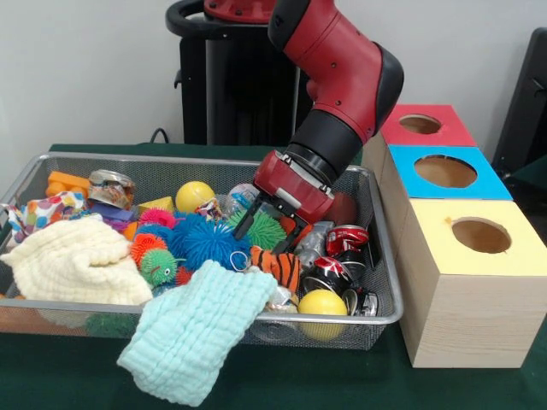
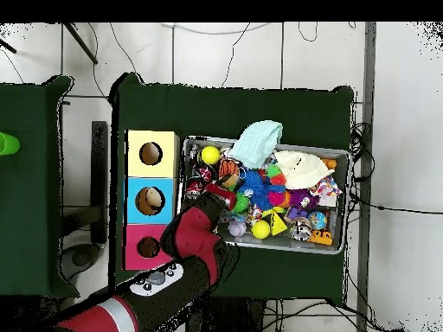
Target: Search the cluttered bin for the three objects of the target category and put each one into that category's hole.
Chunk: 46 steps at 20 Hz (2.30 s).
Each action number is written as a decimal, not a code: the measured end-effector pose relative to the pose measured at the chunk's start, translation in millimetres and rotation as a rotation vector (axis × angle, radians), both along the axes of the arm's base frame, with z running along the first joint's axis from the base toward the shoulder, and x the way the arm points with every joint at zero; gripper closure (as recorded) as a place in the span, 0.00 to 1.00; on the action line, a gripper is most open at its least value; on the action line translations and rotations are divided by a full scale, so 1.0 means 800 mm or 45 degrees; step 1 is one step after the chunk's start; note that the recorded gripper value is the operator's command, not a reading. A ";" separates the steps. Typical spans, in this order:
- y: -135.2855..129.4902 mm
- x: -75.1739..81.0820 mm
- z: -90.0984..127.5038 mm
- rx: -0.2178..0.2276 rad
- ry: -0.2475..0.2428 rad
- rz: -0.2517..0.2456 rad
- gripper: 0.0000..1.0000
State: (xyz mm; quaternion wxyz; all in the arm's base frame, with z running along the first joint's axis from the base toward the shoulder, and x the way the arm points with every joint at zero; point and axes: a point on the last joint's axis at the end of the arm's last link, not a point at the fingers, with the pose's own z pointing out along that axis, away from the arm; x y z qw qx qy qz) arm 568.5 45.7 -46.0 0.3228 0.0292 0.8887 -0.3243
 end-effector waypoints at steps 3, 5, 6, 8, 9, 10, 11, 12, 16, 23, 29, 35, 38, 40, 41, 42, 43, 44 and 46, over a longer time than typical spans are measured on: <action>0.003 -0.002 -0.004 -0.003 0.005 0.009 0.00; 0.006 -0.003 -0.007 -0.006 0.007 0.013 0.00; 0.006 -0.003 -0.007 -0.006 0.006 0.013 0.00; 0.009 -0.002 -0.006 -0.006 0.002 0.015 0.00; 0.011 -0.002 -0.006 -0.006 0.002 0.017 0.00; 0.011 -0.001 -0.004 -0.004 0.000 0.018 0.00; 0.012 -0.001 -0.003 -0.003 -0.002 0.018 0.00; 0.013 0.001 -0.001 0.000 -0.006 0.016 0.00; 0.019 0.011 0.017 0.028 -0.018 -0.006 0.00; 0.030 0.035 0.054 0.085 -0.051 -0.042 0.00; 0.038 0.066 0.075 0.120 -0.107 -0.032 0.00; 0.042 0.085 0.080 0.133 -0.136 -0.017 0.00; 0.042 0.089 0.081 0.135 -0.142 -0.015 0.00; 0.042 0.091 0.081 0.136 -0.144 -0.014 0.00; 0.041 0.094 0.081 0.137 -0.147 -0.012 0.00; 0.041 0.095 0.081 0.136 -0.148 -0.010 0.00; 0.040 0.096 0.081 0.136 -0.148 -0.008 0.00; 0.039 0.096 0.081 0.134 -0.148 -0.005 0.00; 0.035 0.098 0.078 0.127 -0.146 0.007 0.00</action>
